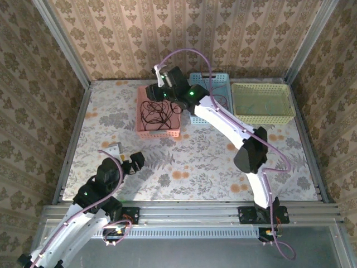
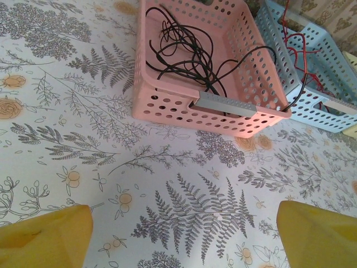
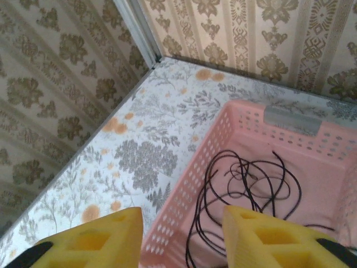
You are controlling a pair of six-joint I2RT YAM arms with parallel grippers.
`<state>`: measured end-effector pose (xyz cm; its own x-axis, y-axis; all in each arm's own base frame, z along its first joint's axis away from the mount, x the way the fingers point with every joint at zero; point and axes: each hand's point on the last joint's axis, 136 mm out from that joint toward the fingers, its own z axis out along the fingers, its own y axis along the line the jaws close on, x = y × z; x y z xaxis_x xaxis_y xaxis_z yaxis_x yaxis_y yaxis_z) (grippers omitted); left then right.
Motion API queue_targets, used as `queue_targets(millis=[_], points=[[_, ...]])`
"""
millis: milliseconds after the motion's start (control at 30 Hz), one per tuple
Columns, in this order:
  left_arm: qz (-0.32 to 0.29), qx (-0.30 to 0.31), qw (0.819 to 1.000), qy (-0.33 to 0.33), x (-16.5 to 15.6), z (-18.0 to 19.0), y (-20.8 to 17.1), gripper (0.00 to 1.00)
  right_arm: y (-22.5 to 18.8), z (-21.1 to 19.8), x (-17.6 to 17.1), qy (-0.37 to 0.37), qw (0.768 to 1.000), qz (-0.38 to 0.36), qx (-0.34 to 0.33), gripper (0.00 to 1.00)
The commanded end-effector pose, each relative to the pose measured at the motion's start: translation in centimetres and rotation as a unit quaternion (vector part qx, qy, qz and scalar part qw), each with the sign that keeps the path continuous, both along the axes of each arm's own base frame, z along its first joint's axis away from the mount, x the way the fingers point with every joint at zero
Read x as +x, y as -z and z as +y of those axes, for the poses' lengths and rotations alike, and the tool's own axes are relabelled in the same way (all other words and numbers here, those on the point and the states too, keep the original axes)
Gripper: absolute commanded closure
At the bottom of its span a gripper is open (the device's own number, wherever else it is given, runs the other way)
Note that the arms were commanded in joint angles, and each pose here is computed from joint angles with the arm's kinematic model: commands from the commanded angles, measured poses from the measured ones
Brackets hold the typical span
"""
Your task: Untangle the cables
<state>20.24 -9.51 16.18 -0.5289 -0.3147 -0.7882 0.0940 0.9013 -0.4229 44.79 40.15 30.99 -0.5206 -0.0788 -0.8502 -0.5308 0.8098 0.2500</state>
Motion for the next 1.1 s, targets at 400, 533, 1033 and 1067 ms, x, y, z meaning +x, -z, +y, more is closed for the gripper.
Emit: queue_targets(millis=[400, 533, 1033, 1067], points=[[0.055, -0.001, 0.998, 0.011, 5.8, -4.3, 3.3, 0.12, 5.8, -21.5, -4.3, 0.207, 0.977, 0.044, -0.026, 0.4], [0.101, 0.014, 0.995, 0.007, 7.0, -4.5, 5.9, 0.13, 8.3, -23.8, -7.0, 0.213, 0.975, 0.057, -0.026, 0.4], [0.123, 0.007, 0.992, -0.022, 15.4, -3.9, 6.7, 0.11, 8.9, -29.1, -15.4, 0.241, 0.969, 0.043, -0.024, 0.37], [0.12, 0.007, 0.993, -0.015, 16.1, -4.4, 6.6, 0.11, 8.5, -29.3, -15.6, 0.242, 0.969, 0.038, -0.024, 0.36]])
